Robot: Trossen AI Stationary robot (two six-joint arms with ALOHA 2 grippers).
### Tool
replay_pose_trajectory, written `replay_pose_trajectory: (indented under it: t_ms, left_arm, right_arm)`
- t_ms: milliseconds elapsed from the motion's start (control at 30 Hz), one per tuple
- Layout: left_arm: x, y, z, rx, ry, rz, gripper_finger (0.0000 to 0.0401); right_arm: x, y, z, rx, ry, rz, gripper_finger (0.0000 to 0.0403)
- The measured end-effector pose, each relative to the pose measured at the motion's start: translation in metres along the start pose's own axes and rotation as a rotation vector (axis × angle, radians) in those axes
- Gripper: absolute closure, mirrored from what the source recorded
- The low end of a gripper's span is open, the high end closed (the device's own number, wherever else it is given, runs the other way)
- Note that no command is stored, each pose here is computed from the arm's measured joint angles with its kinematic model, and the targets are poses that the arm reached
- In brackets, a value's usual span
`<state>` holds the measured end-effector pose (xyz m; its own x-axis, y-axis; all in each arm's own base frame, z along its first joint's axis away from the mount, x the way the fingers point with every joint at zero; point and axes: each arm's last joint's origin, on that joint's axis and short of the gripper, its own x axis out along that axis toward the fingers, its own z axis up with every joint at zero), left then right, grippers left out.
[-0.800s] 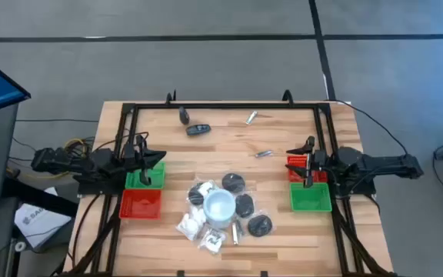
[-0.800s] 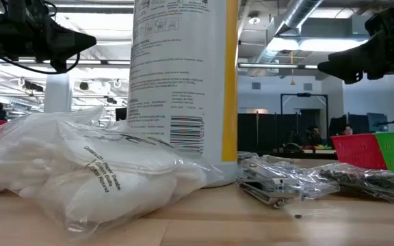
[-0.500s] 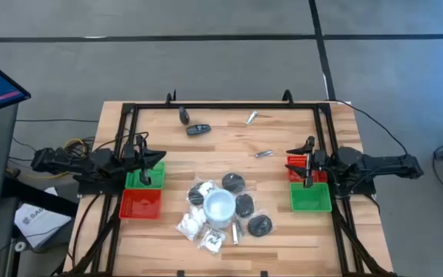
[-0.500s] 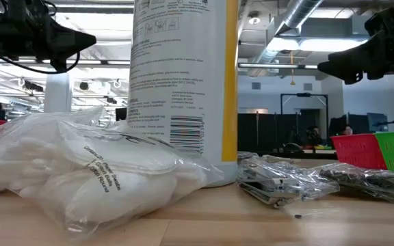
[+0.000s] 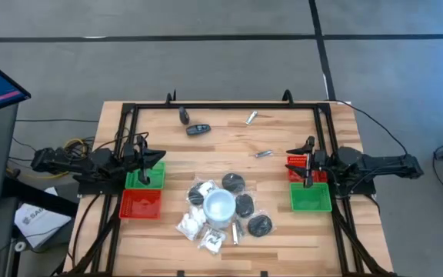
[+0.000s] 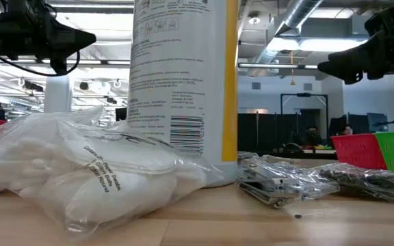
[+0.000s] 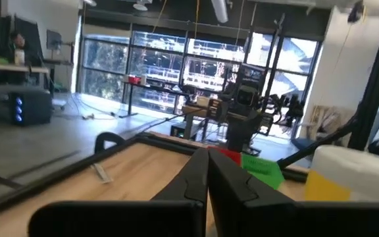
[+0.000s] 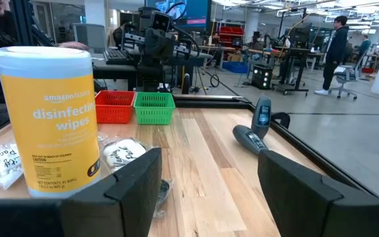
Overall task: Pick & Place Travel size toiletries
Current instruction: Put the white vanity pack into the right red bin
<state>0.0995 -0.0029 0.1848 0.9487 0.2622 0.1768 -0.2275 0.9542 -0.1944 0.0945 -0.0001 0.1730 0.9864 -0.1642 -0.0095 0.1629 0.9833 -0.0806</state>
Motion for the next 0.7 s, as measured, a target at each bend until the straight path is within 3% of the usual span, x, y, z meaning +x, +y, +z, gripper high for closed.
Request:
replay_pose_trajectory:
  t_ms: [400, 700]
  left_arm:
    - [0.015, -0.011, -0.034, -0.090, 0.343, -0.196, 0.0394]
    - [0.025, -0.019, -0.046, -0.209, 0.448, -0.327, 0.0310]
  right_arm:
    - [0.000, 0.000, 0.000, 0.029, -0.002, 0.000, 0.0163]
    - [0.000, 0.000, 0.000, 0.054, -0.004, 0.000, 0.0163]
